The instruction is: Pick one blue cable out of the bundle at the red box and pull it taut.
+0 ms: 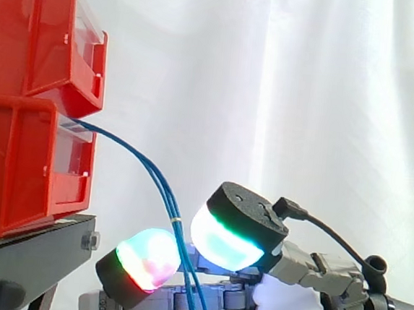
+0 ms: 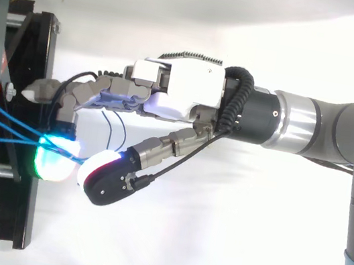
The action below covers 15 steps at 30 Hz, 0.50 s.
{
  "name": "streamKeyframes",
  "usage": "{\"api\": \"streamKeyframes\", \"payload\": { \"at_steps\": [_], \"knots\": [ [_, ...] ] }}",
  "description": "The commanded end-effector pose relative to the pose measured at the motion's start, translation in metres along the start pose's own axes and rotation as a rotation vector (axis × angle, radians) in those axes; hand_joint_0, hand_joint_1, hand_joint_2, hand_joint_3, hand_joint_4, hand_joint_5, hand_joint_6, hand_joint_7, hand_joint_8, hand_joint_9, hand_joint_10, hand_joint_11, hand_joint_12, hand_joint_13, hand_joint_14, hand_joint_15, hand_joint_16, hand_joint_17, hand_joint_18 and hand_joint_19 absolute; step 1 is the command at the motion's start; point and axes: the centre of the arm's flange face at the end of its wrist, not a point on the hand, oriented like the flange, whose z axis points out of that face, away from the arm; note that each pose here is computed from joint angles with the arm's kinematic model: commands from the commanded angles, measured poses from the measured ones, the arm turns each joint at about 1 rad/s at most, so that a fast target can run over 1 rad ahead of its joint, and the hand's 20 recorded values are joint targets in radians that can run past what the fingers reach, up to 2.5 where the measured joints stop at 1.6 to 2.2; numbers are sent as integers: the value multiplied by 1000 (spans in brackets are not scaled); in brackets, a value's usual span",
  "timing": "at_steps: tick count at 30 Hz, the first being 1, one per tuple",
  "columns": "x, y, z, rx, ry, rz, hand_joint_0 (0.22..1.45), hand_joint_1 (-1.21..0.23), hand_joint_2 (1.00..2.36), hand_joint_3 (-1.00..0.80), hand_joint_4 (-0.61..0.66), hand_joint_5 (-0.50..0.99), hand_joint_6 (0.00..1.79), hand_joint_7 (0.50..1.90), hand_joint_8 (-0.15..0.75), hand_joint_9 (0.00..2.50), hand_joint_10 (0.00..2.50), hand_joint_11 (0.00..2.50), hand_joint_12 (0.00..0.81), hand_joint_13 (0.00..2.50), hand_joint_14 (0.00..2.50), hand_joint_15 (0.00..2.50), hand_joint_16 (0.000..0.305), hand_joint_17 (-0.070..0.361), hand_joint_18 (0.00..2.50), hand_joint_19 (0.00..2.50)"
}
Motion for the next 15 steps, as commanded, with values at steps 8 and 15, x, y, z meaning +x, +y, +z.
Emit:
{"api": "streamKeyframes", "payload": {
  "at_steps": [8, 15],
  "knots": [
    [-2, 1, 1, -4, -1, 0, 578, -687, 1007, -375, 198, -176, 877, 847, 278, 90, 2, 102, 356, 0, 3, 118, 58, 131, 0, 77],
    [-4, 2, 1, -3, -4, 5, 565, -655, 1005, -424, 208, -169, 879, 843, 289, 136, 2, 126, 358, 0, 3, 123, 59, 132, 0, 81]
  ]
}}
